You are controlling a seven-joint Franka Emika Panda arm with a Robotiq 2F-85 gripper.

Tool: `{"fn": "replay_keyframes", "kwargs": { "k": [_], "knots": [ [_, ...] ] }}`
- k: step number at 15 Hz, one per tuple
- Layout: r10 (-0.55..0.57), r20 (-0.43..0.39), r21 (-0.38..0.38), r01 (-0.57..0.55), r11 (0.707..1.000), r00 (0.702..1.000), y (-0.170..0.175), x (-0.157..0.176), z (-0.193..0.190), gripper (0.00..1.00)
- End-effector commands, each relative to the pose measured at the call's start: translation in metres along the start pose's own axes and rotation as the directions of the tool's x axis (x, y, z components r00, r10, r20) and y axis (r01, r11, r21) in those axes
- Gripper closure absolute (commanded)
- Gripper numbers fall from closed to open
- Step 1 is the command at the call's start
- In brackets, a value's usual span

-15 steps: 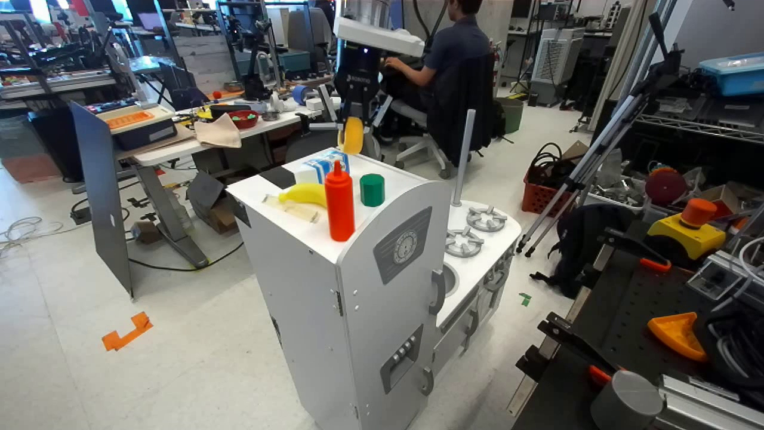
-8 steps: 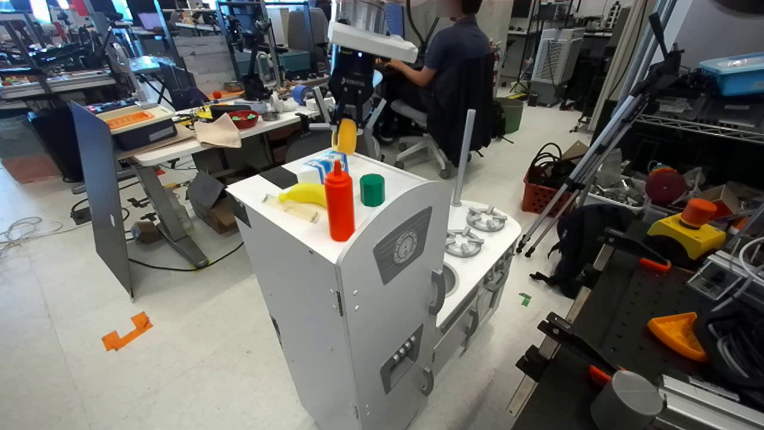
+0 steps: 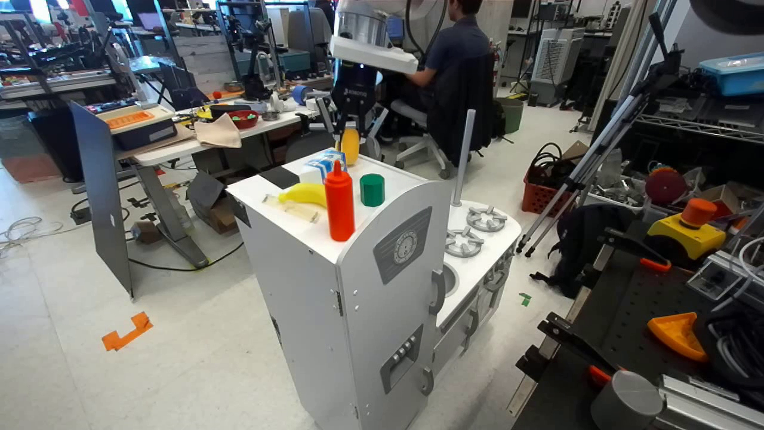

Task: Move the yellow ball

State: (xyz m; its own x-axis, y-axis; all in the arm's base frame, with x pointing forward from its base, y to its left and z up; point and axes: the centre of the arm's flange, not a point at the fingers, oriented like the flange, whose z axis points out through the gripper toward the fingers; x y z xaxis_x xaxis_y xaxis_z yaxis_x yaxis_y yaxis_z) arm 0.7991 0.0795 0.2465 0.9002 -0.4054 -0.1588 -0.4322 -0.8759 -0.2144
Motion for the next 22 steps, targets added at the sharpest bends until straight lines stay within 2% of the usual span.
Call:
{"fn": "replay_keyframes", "kwargs": {
  "k": [1,4,5,7,13,19,22],
  "knots": [
    [0.021,-0.025,0.003,-0.021,1.000,0.999,-0.030,0.055,-0.001,0.94],
    [0.028,-0.026,0.005,-0.028,1.000,0.999,-0.030,0.055,-0.002,0.94],
    [0.033,-0.021,0.011,-0.033,0.999,0.999,-0.030,0.055,-0.003,0.51],
    [0.036,-0.019,0.005,-0.036,0.999,0.999,-0.029,0.052,-0.005,0.42],
    [0.015,-0.061,0.012,-0.014,1.000,0.998,-0.030,0.037,-0.023,0.01],
    [-0.036,-0.178,0.029,0.042,0.999,0.983,-0.030,0.007,-0.061,0.00],
    [-0.078,-0.272,0.036,0.091,0.995,0.959,-0.027,-0.011,-0.087,0.00]
  ]
}}
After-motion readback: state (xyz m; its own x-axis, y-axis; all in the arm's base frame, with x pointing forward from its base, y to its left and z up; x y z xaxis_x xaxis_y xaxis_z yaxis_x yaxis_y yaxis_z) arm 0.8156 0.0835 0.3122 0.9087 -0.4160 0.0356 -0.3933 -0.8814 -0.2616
